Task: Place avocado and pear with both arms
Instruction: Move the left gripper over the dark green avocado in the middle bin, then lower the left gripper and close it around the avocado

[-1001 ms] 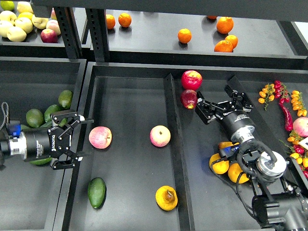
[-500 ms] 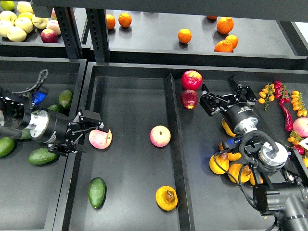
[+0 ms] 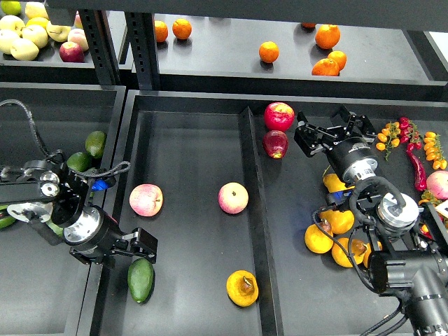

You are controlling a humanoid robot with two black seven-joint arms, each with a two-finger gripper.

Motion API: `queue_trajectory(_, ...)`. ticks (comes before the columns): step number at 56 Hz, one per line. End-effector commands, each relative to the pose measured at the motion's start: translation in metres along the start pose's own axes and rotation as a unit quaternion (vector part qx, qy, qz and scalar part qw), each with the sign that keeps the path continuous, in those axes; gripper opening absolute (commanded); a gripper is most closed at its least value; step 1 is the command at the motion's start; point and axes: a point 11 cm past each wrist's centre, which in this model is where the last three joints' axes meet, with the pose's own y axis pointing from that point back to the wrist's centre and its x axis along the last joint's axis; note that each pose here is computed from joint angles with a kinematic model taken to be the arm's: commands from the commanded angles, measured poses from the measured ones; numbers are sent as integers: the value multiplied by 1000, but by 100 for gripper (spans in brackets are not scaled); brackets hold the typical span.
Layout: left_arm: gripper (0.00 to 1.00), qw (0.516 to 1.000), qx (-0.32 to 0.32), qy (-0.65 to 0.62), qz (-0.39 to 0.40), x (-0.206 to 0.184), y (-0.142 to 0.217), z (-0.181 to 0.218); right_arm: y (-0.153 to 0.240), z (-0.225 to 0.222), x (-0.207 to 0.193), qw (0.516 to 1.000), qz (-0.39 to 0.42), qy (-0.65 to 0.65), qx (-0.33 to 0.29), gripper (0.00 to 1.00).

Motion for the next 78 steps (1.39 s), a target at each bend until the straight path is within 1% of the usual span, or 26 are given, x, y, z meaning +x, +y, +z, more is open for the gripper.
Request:
queue_trajectory(1,99,1000,20,-23,-3,2,-6,8,0,-1,-1,1000,-2,-1,2,100)
queue_trajectory(18,99,998,51,-38,2,12,-30,16,0,-1,-3,1000,-6,-1,2,100)
queue_trajectory(27,99,997,71,-29,10,18,-34,3,0,-1,-4,1000,-7,-1,1,100)
queue_trajectory(37,99,996,83,-20,18,26,-39,-1,0,-1,-3,1000,-6,-1,1,100)
queue_trajectory(42,99,996,85,-15,11,21,-49,-3,0,-1,-4,1000,-9,-1,1,100)
queue_trajectory(50,99,996,81,-23,0,13,-60,7,0,-1,-4,1000,-9,-1,1,100)
queue_trajectory(56,99,996,80,-27,0,12,-63,12,0,-1,-4,1000,-9,-1,1,100)
queue_trajectory(71,99,996,87,-17,-11,2,-79,4,1,0,-6,1000,-12,-2,0,100)
queue_trajectory(78,98,996,91,-12,-11,2,-81,0,2,0,-6,1000,-13,-2,0,100)
